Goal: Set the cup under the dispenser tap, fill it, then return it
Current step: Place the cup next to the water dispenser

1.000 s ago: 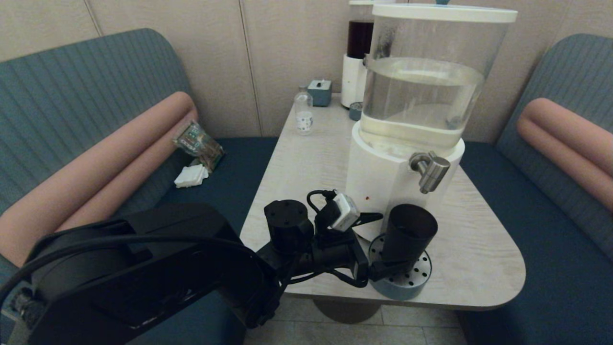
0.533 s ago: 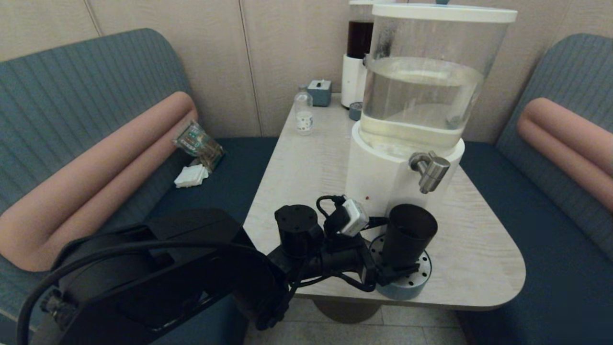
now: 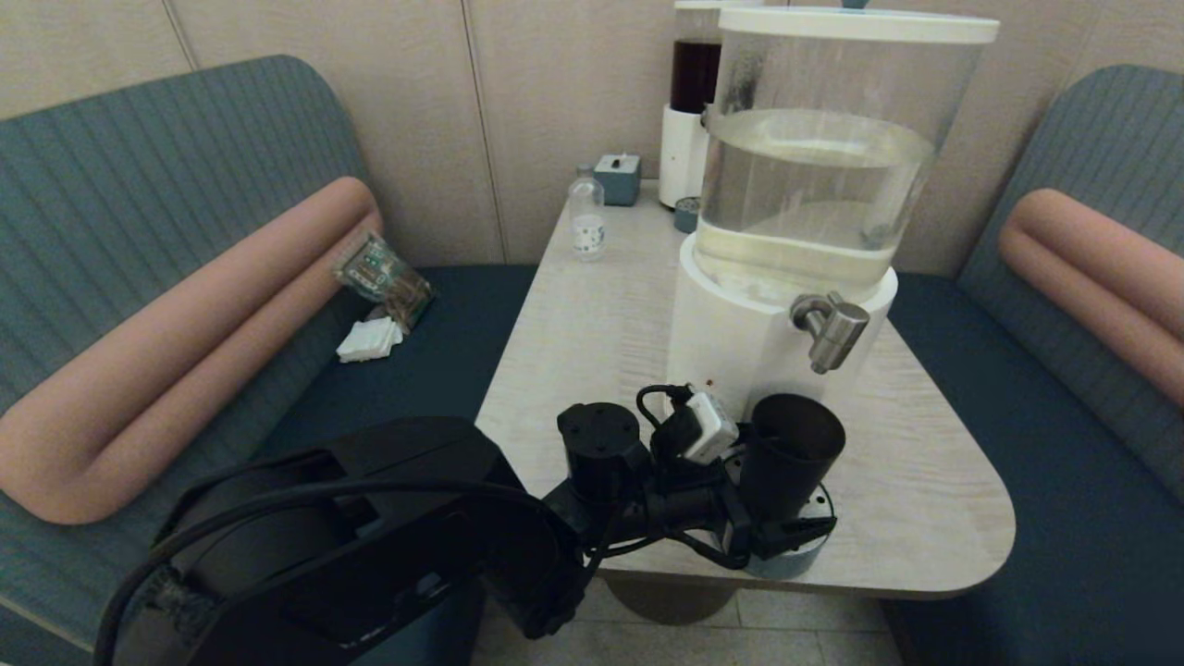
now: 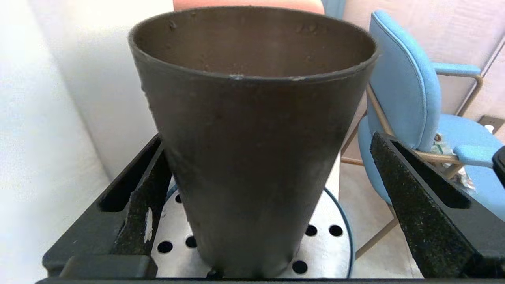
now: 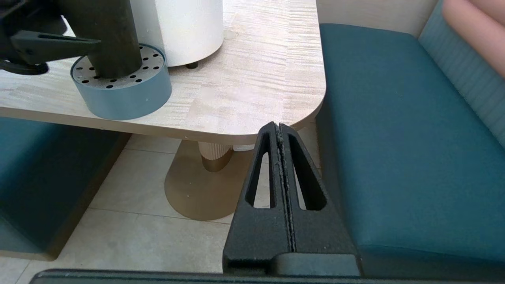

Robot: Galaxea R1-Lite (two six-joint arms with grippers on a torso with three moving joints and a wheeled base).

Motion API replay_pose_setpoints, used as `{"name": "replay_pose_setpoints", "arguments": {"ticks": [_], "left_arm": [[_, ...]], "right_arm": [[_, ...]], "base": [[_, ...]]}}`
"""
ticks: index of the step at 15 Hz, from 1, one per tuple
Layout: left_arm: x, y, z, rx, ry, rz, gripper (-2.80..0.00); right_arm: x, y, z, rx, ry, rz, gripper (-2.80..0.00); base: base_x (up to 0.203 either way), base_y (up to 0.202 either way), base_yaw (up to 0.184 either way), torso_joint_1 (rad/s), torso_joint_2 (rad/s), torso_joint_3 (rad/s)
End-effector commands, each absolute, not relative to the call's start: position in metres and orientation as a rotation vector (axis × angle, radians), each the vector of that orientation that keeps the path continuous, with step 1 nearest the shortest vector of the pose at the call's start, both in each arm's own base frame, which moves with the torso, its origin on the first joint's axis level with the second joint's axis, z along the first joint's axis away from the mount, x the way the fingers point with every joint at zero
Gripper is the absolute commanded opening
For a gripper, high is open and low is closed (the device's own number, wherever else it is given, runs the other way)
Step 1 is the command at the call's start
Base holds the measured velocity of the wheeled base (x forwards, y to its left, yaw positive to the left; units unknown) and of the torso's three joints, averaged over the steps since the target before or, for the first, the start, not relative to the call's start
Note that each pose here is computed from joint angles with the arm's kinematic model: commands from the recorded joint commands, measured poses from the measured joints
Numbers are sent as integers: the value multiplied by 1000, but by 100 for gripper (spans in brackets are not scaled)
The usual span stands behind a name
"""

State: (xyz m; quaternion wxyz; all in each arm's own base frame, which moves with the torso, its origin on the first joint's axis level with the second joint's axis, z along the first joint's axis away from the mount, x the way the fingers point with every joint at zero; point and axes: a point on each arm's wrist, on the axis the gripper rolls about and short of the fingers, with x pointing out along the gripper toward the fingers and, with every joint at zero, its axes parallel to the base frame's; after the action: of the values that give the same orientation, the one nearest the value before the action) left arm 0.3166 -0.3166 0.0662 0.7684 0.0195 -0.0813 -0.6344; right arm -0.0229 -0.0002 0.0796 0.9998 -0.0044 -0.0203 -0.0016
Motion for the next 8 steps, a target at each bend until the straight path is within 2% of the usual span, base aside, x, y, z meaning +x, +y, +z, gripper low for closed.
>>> {"name": "replay_pose_setpoints", "arguments": {"ticks": [1, 8], "left_arm": [[317, -323, 62, 41, -188, -1389, 0], [318, -327, 61, 43, -198, -1391, 0]], "right_arm": [[-22, 0, 76, -9, -28, -3, -280], [-22, 0, 76, -9, -28, -3, -280]], "base": [[0, 0, 0, 0, 0, 0], [0, 0, 0, 0, 0, 0]]}}
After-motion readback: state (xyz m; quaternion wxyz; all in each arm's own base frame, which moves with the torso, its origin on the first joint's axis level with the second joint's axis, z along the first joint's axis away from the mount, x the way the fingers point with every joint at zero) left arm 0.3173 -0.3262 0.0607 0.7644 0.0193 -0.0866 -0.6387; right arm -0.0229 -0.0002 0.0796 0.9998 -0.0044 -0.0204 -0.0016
